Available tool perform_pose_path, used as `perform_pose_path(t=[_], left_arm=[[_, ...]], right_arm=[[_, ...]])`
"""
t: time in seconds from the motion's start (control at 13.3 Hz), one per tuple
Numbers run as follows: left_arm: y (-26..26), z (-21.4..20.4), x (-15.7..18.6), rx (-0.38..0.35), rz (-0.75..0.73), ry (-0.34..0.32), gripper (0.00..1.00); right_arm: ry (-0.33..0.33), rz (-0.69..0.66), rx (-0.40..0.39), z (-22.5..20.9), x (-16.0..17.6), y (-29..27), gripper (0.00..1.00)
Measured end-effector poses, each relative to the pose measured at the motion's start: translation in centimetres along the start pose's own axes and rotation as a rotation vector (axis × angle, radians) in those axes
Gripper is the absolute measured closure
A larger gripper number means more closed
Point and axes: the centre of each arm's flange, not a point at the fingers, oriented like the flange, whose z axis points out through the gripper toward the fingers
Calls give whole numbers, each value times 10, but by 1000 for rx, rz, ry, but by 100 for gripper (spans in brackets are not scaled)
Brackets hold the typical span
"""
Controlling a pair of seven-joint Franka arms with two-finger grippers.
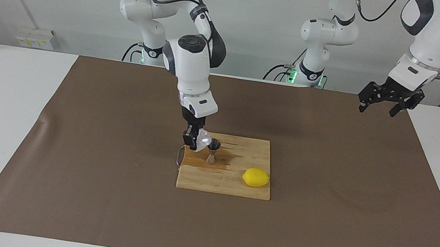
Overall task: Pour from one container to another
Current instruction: 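Carry the white cup with the right gripper back to its spot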
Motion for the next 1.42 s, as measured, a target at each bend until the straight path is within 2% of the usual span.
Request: perform_pose_path(t=[0.07,0.22,0.52,0.82,1.05,1.27,1.42], left_arm=[[0,0,0,0,0,0,0],[0,0,0,0,0,0,0],[0,0,0,0,0,0,0],[0,0,0,0,0,0,0],[0,0,0,0,0,0,0],[0,0,0,0,0,0,0],[0,0,0,0,0,0,0]], right_arm=[[12,17,4,0,-4,4,49],[78,49,46,-1,-18,14,49],[208,69,89,0,-79,54,49],[238,101,86,4,-145,82,49],[305,97,133,17,-201,88,49],[363,77,153,40,-270,82,49],[384,63,169,58,-294,69,49]])
